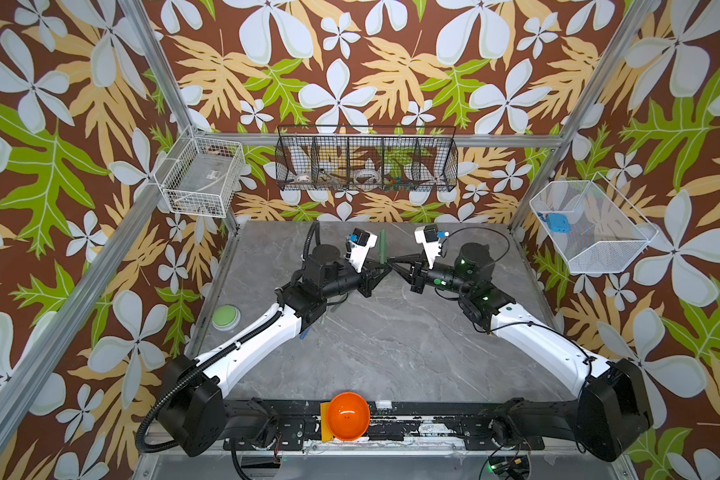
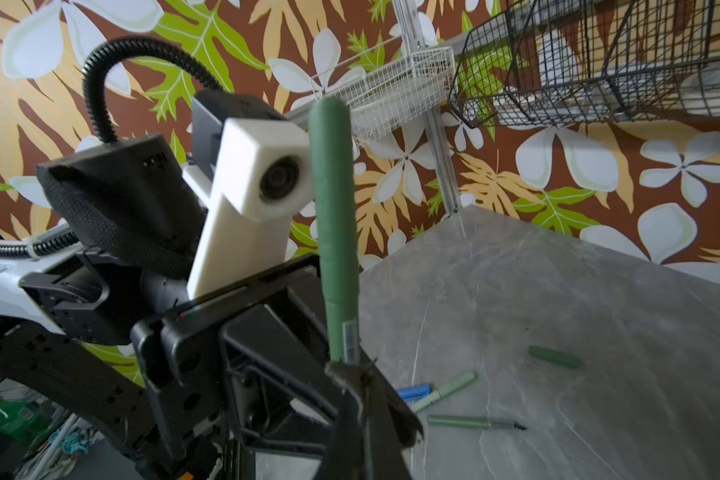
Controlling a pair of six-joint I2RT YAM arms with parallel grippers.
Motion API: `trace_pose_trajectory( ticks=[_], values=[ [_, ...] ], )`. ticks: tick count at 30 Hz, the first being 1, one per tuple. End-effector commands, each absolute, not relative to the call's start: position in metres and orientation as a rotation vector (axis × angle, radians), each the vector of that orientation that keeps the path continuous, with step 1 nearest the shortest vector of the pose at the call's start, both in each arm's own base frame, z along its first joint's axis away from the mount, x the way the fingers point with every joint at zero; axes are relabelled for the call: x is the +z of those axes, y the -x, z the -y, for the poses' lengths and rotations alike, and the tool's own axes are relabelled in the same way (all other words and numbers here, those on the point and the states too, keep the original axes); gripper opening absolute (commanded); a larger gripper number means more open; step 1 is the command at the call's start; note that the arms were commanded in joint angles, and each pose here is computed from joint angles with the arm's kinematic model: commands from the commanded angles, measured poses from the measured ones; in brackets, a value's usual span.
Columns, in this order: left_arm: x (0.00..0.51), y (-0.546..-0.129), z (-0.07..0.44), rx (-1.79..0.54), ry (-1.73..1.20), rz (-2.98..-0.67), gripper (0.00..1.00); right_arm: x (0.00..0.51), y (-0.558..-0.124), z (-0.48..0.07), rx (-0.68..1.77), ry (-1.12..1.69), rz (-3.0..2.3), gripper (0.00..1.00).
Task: Insert the pens into the pen caps
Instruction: 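Open the right gripper off the cap and draw it back from the pen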
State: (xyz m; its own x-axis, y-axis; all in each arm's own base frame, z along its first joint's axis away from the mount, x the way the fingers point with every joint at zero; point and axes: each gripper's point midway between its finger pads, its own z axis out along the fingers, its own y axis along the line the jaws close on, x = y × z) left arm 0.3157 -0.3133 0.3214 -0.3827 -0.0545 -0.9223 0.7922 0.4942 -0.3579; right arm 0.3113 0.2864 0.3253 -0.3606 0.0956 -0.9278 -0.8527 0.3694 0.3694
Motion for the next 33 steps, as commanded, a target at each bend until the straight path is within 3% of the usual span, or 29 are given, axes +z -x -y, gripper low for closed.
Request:
trace_pose_trajectory(
  ticks=[1, 5, 6, 7, 9, 15, 26, 33],
  values=[
    [0.466, -0.292, 0.304, -1.073, -0.634, -1.07, 0.0, 0.282, -0.284, -0.289, 1.279, 0.728, -1.841, 0.0],
    [0.417, -0.296, 0.309, -1.118, -0.633, -1.21, 0.0, 0.314, -0.301, -0.268, 1.18, 0.649, -1.771, 0.0],
    [0.403, -0.296, 0.309, -1.124, -0.633, -1.253, 0.0, 0.321, -0.304, -0.261, 1.161, 0.632, -1.757, 0.04],
    [0.387, -0.293, 0.309, -1.129, -0.637, -1.299, 0.0, 0.33, -0.306, -0.252, 1.143, 0.617, -1.735, 0.15],
    [0.36, -0.291, 0.308, -1.119, -0.645, -1.393, 0.0, 0.339, -0.307, -0.246, 1.124, 0.625, -1.725, 0.28],
    [0.317, -0.275, 0.315, -1.097, -0.7, -1.539, 0.0, 0.35, -0.306, -0.261, 1.201, 0.734, -1.705, 0.45],
    [0.296, -0.275, 0.328, -1.193, -0.719, -1.597, 0.0, 0.366, -0.289, -0.283, 1.302, 0.903, -1.637, 0.49],
    [0.292, -0.273, 0.333, -1.174, -0.74, -1.61, 0.0, 0.357, -0.3, -0.288, 1.292, 0.893, -1.681, 0.48]
  ],
)
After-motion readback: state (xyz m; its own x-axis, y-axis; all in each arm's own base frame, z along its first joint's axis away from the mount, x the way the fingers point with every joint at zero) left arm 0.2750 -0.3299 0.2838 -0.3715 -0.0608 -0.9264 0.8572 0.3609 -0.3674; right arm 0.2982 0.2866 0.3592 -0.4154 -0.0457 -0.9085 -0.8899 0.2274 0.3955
